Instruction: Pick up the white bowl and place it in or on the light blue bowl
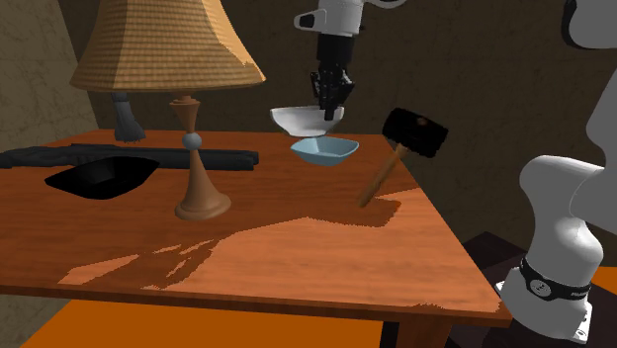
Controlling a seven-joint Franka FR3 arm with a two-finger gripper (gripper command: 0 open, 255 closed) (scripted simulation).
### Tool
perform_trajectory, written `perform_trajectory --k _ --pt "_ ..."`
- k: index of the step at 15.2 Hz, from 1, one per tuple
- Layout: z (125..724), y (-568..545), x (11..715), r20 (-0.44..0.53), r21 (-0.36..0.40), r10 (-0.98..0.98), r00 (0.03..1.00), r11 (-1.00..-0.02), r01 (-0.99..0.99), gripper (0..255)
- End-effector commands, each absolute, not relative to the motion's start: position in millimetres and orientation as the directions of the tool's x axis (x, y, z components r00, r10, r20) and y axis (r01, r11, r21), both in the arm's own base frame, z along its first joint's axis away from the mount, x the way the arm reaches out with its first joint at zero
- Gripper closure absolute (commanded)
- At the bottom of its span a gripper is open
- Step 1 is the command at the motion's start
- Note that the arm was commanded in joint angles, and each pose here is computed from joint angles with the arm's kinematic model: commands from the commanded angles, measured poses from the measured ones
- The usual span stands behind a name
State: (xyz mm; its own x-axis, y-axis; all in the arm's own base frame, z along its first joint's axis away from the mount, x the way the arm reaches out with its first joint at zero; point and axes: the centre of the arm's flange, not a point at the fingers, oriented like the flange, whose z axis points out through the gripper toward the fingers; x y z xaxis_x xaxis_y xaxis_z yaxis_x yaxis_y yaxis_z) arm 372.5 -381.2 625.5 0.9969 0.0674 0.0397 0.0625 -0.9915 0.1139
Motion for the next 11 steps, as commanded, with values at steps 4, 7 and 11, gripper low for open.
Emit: perform_trajectory --k 4,7,11 --pt "631.9 -422.2 321.2 0.04 0.114 0.069 0.997 -0.991 0.064 255" --pt "635.6 -447.4 290.9 0.04 0.114 0.069 0.997 -0.991 0.064 255" --pt "640.6 -481.1 250.5 0.04 0.114 0.069 0.997 -0.991 0.064 255"
